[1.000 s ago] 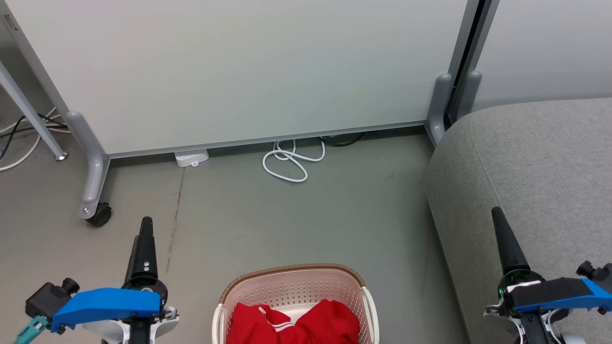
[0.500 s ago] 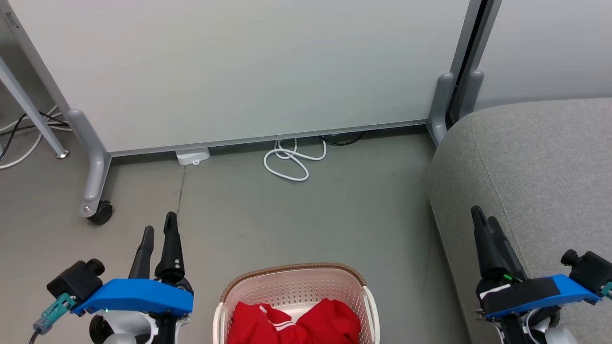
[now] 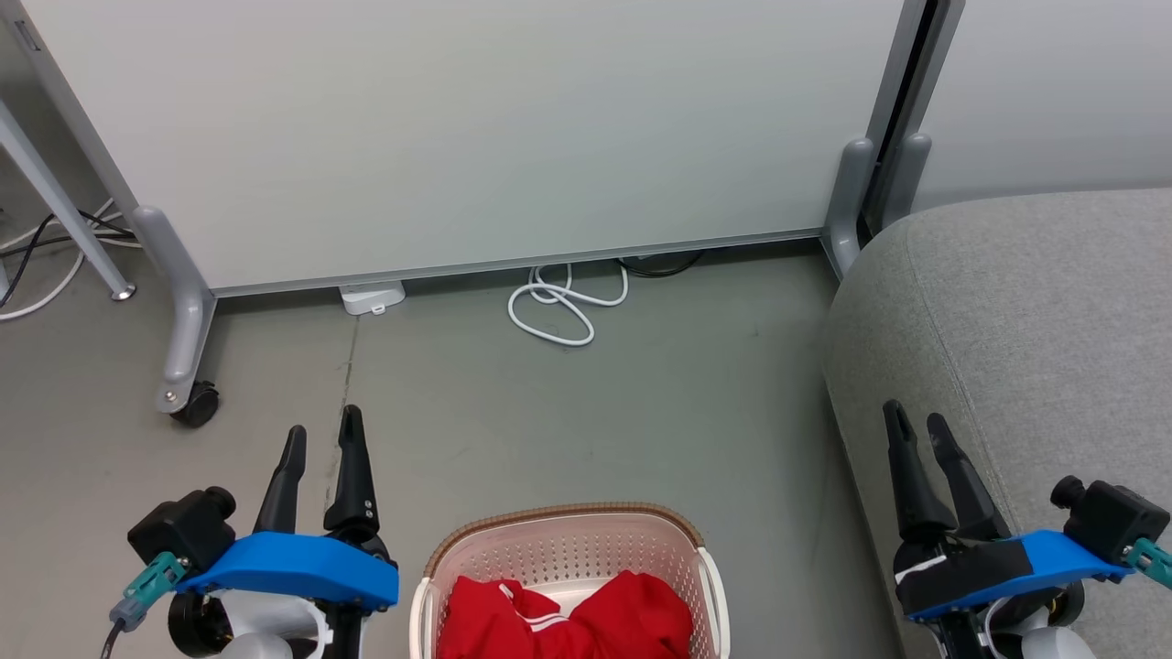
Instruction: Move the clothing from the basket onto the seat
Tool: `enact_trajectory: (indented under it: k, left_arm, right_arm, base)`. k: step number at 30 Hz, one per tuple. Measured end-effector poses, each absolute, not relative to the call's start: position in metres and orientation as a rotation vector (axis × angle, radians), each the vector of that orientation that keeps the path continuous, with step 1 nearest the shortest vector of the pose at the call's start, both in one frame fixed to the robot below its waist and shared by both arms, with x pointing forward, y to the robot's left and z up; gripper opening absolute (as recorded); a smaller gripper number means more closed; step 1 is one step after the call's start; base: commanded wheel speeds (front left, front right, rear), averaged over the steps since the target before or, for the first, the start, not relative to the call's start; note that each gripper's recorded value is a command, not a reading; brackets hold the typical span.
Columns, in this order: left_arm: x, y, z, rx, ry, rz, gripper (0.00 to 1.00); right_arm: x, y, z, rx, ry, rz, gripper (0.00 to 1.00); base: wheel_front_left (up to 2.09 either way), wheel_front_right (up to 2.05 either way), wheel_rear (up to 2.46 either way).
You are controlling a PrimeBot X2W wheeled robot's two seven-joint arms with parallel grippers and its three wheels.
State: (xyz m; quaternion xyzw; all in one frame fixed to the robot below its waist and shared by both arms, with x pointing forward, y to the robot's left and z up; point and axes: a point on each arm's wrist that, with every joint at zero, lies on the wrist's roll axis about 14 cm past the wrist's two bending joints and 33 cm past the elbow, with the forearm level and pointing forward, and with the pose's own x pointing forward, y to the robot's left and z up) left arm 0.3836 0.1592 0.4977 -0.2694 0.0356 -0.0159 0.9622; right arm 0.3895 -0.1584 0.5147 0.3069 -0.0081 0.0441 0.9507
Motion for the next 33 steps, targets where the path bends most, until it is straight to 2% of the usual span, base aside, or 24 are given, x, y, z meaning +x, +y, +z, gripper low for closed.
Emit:
enact_trajectory:
  k: [33]
  left_arm:
    - [0.383, 0.146, 0.511, -0.239, -0.030, -0.101, 1.00]
  right_arm:
    - [0.390, -0.139, 0.519, 0.299, -0.067, 0.165, 1.00]
  base:
    - [0.00, 0.00, 0.00]
